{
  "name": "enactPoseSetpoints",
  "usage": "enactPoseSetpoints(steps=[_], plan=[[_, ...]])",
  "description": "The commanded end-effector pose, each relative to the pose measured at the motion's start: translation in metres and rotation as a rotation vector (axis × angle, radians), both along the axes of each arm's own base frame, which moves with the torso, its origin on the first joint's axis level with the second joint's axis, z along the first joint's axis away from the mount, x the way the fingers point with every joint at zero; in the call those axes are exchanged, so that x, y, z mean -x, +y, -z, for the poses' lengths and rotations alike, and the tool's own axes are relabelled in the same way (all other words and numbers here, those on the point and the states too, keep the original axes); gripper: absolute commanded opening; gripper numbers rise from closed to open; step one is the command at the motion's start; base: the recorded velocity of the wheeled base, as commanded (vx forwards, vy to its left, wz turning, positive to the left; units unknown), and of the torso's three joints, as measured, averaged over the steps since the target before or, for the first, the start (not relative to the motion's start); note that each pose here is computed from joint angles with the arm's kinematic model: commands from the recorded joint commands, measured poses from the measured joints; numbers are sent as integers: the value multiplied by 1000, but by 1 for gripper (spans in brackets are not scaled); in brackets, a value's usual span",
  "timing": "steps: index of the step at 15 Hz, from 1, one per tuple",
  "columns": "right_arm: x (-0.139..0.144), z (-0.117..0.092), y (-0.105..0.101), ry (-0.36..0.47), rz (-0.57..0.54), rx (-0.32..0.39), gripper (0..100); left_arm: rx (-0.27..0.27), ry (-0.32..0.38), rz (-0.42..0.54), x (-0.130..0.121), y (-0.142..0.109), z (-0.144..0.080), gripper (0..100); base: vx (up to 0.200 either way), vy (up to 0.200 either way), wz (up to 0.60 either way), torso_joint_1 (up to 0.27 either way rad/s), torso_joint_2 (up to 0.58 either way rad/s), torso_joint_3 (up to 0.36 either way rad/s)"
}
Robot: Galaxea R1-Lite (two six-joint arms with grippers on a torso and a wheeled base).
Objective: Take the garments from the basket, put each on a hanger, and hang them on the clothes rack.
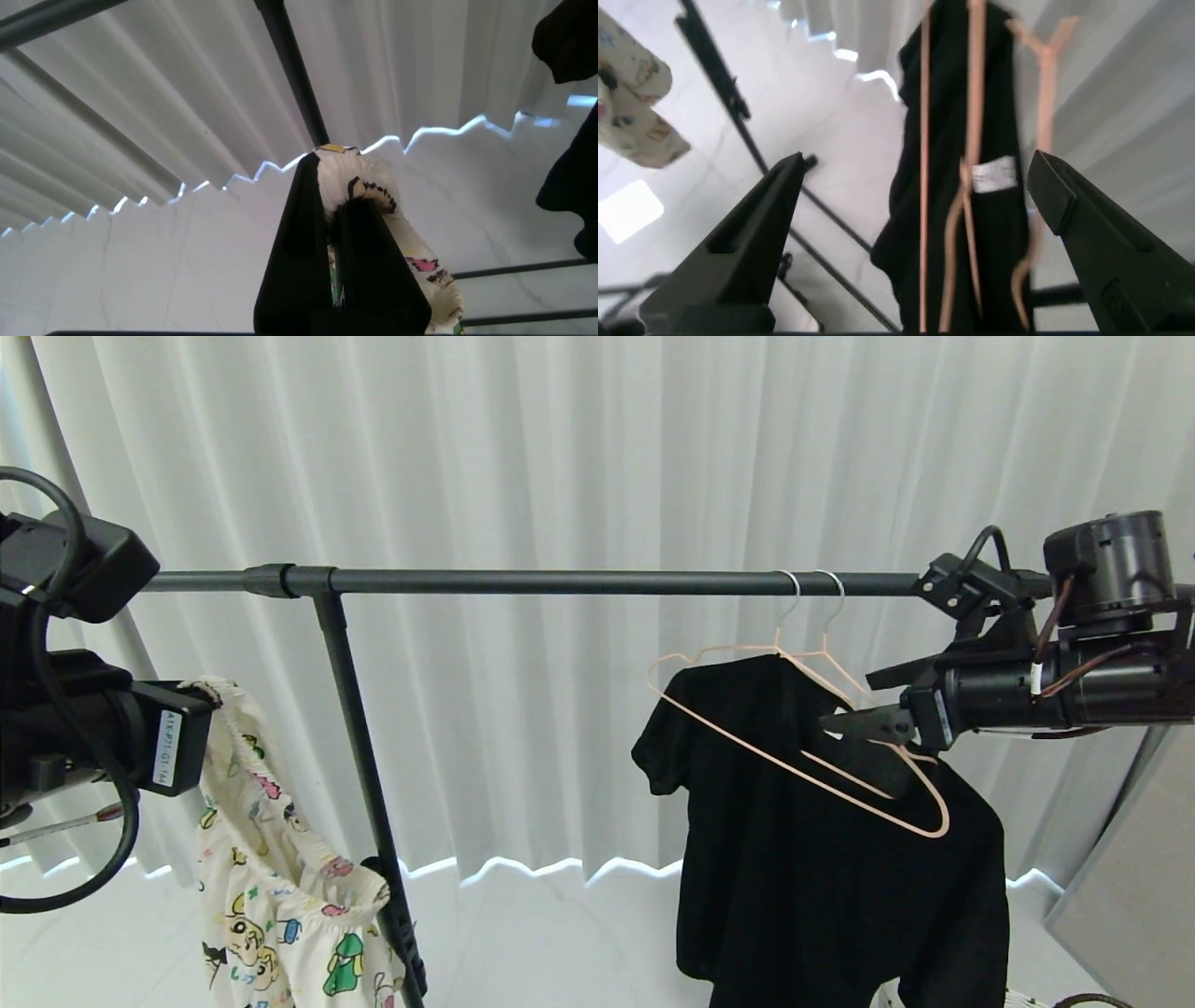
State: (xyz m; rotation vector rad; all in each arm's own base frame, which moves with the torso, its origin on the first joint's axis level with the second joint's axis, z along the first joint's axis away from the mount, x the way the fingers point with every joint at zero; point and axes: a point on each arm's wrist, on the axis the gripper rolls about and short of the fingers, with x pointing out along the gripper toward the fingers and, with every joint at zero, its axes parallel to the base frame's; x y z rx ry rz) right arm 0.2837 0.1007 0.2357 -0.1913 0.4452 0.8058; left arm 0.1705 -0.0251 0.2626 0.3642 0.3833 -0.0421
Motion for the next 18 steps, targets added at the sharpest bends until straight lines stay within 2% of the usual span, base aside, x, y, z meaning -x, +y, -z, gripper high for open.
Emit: enactPoseSetpoints(steps=[1,4,9,14,18], plan=[[-16,23,7,41,-28,48,100,3,-7,3,2,0,-1,0,0,0,0,0,0,0],[-24,38,10,72,-60,66,100,6,-16,2,6,0,-2,0,0,0,0,0,0,0],[-30,41,12,82,-76,55,100,3,-1,8,18,2,8,0,0,0,0,0,0,0],[-46,40,18,123,-39,5,100,3,3,11,17,1,8,0,0,0,0,0,0,0],[-48,47,19,143,-42,8,100,3,0,11,17,1,8,0,0,0,0,0,0,0]])
